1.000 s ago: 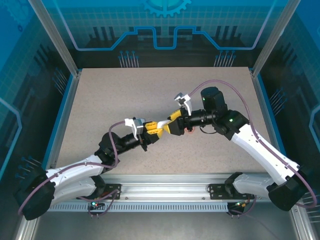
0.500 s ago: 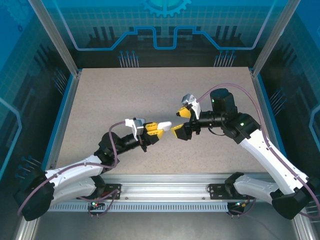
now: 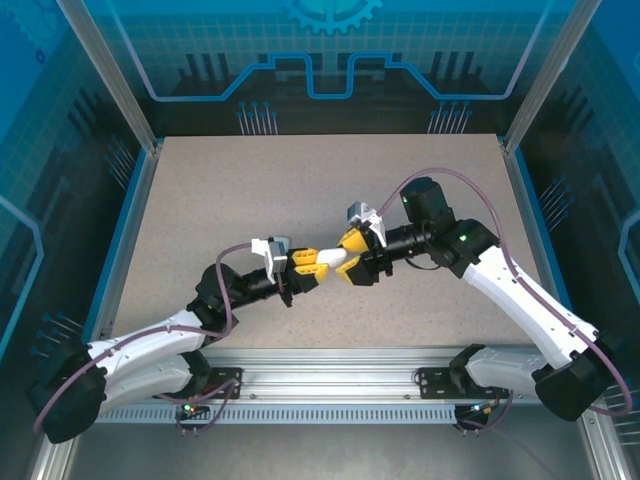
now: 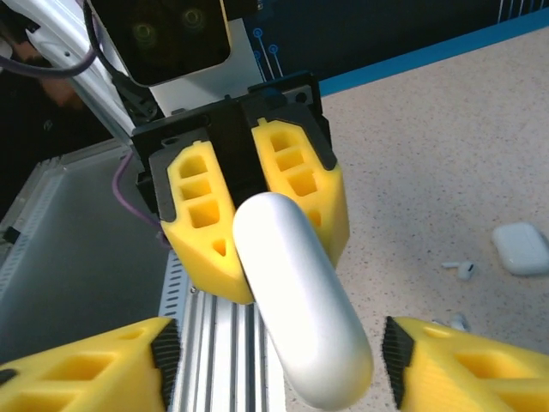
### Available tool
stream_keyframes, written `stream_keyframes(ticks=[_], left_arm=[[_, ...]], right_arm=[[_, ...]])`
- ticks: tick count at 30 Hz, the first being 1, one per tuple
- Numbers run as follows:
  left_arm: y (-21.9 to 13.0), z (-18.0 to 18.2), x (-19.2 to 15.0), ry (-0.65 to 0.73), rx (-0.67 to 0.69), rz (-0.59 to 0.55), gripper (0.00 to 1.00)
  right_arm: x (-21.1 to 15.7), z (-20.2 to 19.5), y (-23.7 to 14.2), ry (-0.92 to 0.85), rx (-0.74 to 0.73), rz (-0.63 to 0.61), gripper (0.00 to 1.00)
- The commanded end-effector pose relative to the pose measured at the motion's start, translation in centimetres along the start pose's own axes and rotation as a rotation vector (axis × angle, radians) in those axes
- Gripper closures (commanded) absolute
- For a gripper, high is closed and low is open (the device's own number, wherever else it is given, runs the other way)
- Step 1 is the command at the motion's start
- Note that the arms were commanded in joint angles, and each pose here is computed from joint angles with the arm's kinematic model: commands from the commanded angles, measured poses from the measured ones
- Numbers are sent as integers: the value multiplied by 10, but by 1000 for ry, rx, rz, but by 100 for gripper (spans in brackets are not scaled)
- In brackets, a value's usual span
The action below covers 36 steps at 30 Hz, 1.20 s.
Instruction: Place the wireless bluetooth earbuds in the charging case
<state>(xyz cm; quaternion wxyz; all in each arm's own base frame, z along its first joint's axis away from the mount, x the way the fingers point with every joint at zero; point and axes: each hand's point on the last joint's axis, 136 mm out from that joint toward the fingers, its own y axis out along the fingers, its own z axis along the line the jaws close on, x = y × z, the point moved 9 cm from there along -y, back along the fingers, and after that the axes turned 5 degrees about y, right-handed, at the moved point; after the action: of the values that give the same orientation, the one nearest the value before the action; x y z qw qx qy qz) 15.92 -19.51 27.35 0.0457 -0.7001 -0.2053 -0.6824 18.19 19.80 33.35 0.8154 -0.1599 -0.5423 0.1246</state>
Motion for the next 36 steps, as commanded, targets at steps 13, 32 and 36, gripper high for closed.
stream_keyframes(ticks=[13, 32, 36], left_arm=[[6, 1, 14, -7, -15, -44, 100], [-24, 5, 12, 83, 196, -49, 17], [-38, 3, 21, 125, 274, -28, 16]], right_arm=[[-1, 3, 8, 29, 42, -17, 64], [-51, -52, -2, 370, -312, 71, 78], [-82, -80, 13, 520, -356, 133, 78]])
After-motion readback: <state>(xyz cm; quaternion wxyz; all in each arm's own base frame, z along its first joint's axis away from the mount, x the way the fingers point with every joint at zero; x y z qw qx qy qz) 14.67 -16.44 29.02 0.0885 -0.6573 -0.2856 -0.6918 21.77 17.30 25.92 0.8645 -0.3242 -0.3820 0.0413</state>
